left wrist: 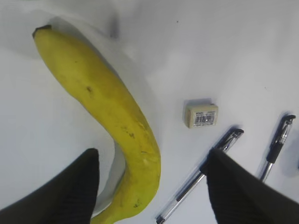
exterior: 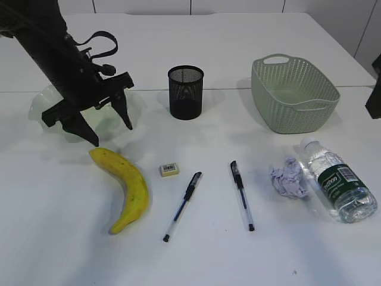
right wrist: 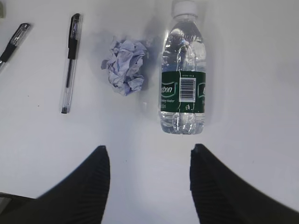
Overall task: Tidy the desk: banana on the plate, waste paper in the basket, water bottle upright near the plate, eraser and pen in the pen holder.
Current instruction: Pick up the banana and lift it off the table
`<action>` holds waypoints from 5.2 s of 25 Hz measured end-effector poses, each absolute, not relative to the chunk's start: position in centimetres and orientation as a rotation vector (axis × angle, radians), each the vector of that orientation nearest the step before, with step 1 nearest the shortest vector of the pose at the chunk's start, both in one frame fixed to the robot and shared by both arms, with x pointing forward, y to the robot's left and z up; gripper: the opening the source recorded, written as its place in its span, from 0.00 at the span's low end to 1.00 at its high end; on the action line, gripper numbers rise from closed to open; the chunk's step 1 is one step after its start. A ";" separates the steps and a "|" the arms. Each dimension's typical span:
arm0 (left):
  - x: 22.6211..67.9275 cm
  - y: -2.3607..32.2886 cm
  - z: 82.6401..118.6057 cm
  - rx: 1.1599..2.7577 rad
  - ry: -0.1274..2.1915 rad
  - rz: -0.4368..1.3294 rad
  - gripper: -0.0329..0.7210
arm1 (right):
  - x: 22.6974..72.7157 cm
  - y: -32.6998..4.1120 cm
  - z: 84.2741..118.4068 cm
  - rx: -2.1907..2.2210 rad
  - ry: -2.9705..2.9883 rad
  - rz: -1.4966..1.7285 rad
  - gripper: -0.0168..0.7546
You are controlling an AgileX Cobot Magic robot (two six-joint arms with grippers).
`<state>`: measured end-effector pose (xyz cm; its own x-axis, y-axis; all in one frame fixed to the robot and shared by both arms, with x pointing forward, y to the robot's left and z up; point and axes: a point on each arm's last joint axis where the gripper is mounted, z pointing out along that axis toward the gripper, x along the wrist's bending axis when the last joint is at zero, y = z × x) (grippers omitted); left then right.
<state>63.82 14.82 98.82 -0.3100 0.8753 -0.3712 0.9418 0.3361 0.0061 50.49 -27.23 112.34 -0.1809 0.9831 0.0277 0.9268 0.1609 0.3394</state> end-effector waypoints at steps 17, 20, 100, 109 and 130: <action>64.2 14.9 96.1 1.535 2.472 -0.276 0.71 | 50.7 -27.2 112.1 1.875 2.239 0.411 0.56; 64.3 14.8 95.7 1.533 2.479 -0.278 0.71 | 50.7 -27.2 112.1 1.875 2.239 0.411 0.56; 62.4 10.1 93.0 1.825 2.407 -0.170 0.71 | 50.7 -27.2 112.1 1.877 2.238 0.411 0.56; 62.4 10.2 93.0 1.831 2.406 -0.160 0.71 | 50.7 -27.2 112.1 1.877 2.238 0.411 0.56; 62.4 10.1 91.5 1.905 2.403 -0.159 0.71 | 50.7 -27.2 112.1 1.877 2.238 0.411 0.56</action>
